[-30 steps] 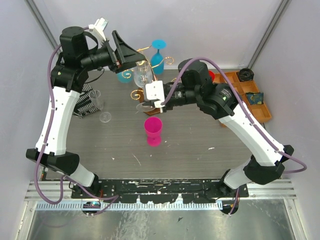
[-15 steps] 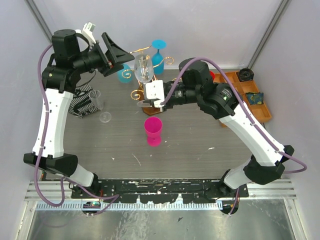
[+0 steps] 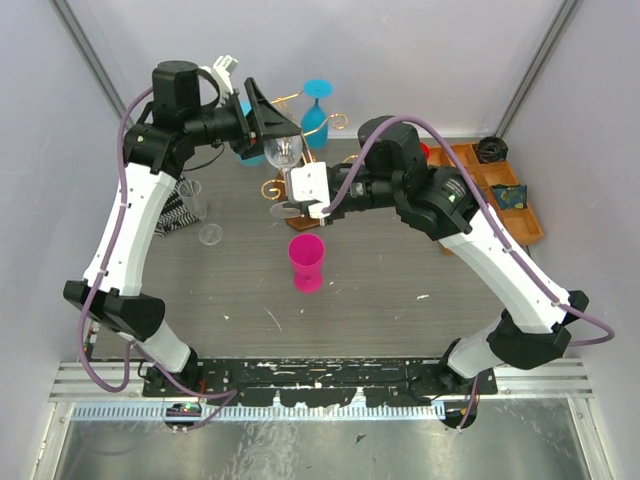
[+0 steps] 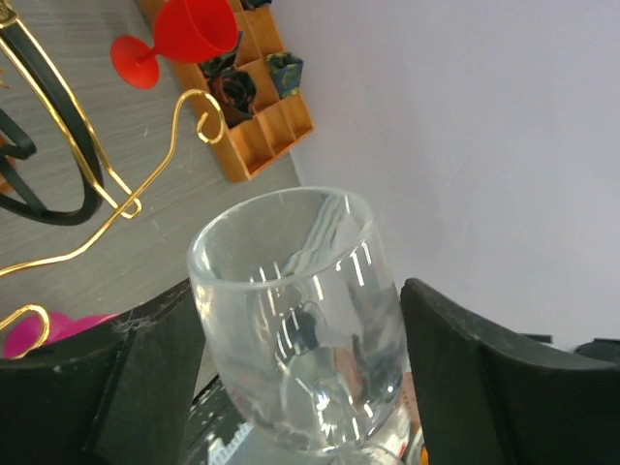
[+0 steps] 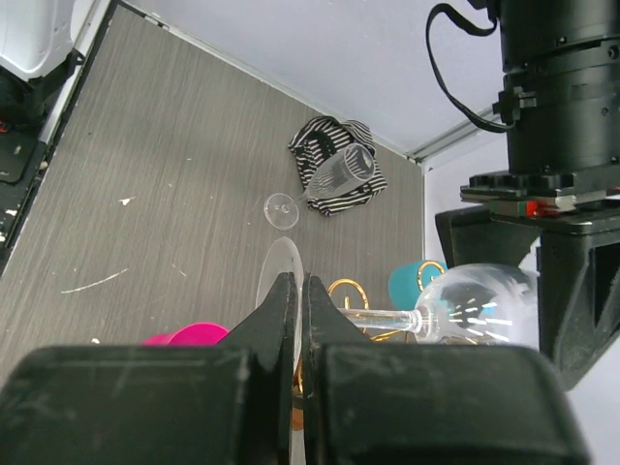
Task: Take the wine glass off the wine glass rack
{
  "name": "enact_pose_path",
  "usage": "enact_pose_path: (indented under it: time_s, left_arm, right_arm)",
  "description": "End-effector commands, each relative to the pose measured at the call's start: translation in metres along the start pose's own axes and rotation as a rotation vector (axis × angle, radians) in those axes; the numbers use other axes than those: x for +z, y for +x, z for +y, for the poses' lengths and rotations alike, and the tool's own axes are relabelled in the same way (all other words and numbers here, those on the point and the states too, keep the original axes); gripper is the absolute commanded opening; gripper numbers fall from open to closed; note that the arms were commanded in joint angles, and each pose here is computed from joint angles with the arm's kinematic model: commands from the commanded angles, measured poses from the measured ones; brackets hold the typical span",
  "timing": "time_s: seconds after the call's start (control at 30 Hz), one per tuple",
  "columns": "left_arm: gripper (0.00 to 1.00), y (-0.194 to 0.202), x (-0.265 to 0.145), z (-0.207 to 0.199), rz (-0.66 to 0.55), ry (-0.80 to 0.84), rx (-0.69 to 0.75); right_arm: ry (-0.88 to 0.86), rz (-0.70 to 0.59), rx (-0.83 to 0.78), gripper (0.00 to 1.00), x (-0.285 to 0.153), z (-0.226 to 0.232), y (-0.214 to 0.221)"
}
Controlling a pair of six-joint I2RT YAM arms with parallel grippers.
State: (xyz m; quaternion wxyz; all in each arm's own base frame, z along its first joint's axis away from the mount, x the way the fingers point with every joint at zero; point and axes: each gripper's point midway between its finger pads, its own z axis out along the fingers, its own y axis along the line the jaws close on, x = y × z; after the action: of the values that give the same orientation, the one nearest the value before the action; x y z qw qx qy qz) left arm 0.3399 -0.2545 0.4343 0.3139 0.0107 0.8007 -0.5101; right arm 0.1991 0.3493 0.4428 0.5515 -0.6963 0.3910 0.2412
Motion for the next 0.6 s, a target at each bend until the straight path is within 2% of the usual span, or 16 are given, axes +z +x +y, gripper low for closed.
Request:
enact_pose_path:
  time_s: [0.0, 0.07, 0.17, 0.23, 0.27, 0.3, 0.37, 0.43, 0.47, 0.57]
  left_arm:
    - [0.70, 0.001, -0.005, -0.025, 0.018, 0.090, 0.040]
    - [0.54, 0.003, -0.004, -0.024, 0.025, 0.096, 0.039]
    - [0.36, 0.005, -0.005, -0.022, 0.030, 0.088, 0.042]
    - [0.33, 0.004, -0.007, -0.018, 0.019, 0.061, 0.054]
    - [0.33, 0.002, -0.009, -0.014, 0.006, 0.038, 0.059]
    - [0.33, -0.002, -0.013, -0.008, -0.022, 0.005, 0.066]
    - [0.32, -0.010, -0.024, 0.008, -0.071, -0.076, 0.078]
    - [0.32, -0.020, -0.042, 0.030, -0.130, -0.185, 0.097]
    - [0.30, -0.025, -0.052, 0.040, -0.162, -0.243, 0.115]
    - [0.29, -0.032, -0.080, 0.066, -0.235, -0.424, 0.215]
  right_arm:
    - [0.087, -0.109, -0.106, 0.01, -0.013, -0.023, -0.041]
    - [0.084, -0.105, -0.103, 0.01, -0.011, -0.023, -0.040]
    - [0.088, -0.095, -0.093, 0.01, -0.010, -0.023, -0.037]
    - [0.124, -0.080, -0.072, 0.01, -0.011, -0.028, -0.033]
    - [0.165, -0.073, -0.052, 0.05, -0.013, -0.034, -0.032]
    - [0.182, -0.068, -0.052, 0.17, -0.016, -0.036, -0.031]
    - [0.225, -0.067, -0.028, 0.61, -0.023, -0.038, -0.032]
    - [0.268, -0.058, -0.005, 0.95, -0.032, -0.040, -0.031]
    - [0.304, -0.053, 0.006, 0.99, -0.039, -0.043, -0.032]
    - [0.440, -0.025, 0.036, 1.00, -0.063, -0.053, -0.029]
